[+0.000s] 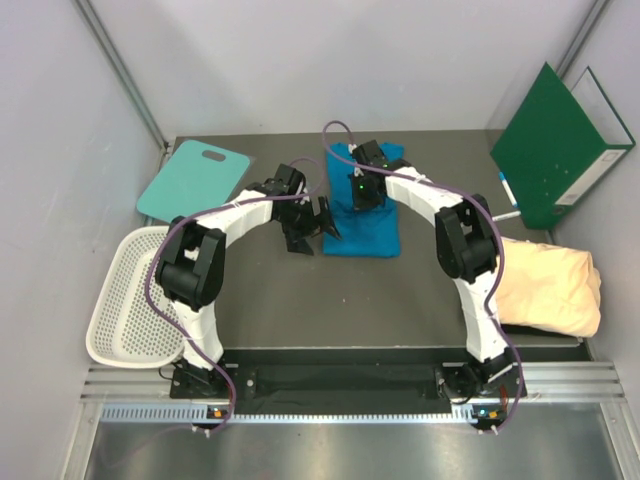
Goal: Fold and stack the t-shirts
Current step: Fold the folded rectangular tshirt in 1/3 of the way, then grab one side of the 2/3 rectangular tshirt with both arms
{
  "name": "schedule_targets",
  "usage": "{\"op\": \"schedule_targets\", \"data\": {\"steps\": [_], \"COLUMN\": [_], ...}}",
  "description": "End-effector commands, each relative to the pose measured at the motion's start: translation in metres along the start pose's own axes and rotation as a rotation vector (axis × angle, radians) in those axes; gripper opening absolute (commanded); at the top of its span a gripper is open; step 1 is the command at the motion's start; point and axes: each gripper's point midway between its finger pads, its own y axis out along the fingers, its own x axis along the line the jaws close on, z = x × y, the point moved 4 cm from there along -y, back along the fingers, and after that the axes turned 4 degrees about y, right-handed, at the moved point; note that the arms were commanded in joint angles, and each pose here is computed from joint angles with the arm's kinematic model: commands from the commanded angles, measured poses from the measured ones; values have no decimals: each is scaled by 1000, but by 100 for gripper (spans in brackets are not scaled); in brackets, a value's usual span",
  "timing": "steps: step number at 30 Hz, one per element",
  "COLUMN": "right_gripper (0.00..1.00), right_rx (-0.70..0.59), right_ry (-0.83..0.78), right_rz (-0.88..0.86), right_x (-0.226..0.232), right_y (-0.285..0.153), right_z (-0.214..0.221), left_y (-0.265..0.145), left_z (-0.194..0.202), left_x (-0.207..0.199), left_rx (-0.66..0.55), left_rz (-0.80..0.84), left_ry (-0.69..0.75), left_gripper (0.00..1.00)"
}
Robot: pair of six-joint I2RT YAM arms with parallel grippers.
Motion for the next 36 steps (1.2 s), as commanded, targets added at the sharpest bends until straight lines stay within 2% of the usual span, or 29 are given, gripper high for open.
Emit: {"op": "schedule_targets", "data": {"steps": [1, 6, 12, 13, 14, 15, 18, 19, 21, 22, 23, 25, 26, 28, 31, 34, 36], "right_gripper": [0, 0, 0, 2, 12, 19, 21, 21, 31, 36, 48, 57, 61, 63, 64, 64, 60], "right_rx": [-174, -244, -343, -346, -345, -342, -300, -241, -218, -161, -152, -71, -50, 14, 85, 130, 156], "right_ry": [36, 110, 166, 179, 200, 236, 349, 384, 481, 531, 557, 602, 623, 659, 751, 797, 815], "right_rz": [72, 161, 177, 168, 165, 156, 98, 52, 3, -29, -63, -115, -148, -224, -309, -326, -328], "right_x": [-1, -23, -44, -47, -56, -61, -87, -90, -109, -116, -116, -113, -109, -99, -88, -83, -82], "right_y": [-6, -6, -53, -69, -76, -83, -105, -109, -112, -111, -109, -104, -101, -92, -82, -73, -68], "right_z": [-50, -78, -96, -90, -86, -80, -45, -18, 1, 26, 32, 59, 64, 79, 94, 105, 110], "left_y": [-19, -21, -21, -20, -18, -16, -6, -3, 3, 7, 9, 16, 18, 23, 28, 34, 38], "left_z": [0, 4, 10, 10, 11, 13, 15, 12, 13, 12, 10, 10, 8, 6, 1, -3, -5], "left_x": [-7, -4, 4, 7, 7, 11, 19, 17, 20, 21, 20, 22, 22, 24, 24, 23, 23], "left_rx": [-36, -34, -35, -35, -34, -29, -38, -58, -56, -58, -66, -54, -59, -59, -67, -73, -80], "left_rz": [9, -7, -31, -34, -34, -38, -44, -26, -19, -13, -4, -5, -2, -11, -8, -2, 3], "left_ry": [30, 36, 47, 44, 44, 35, 16, 13, -3, -11, -7, -16, -16, -22, -29, -36, -36], "left_gripper": [99, 99, 99, 99, 99, 99, 99, 99, 98, 97, 94, 78, 74, 70, 71, 71, 65]}}
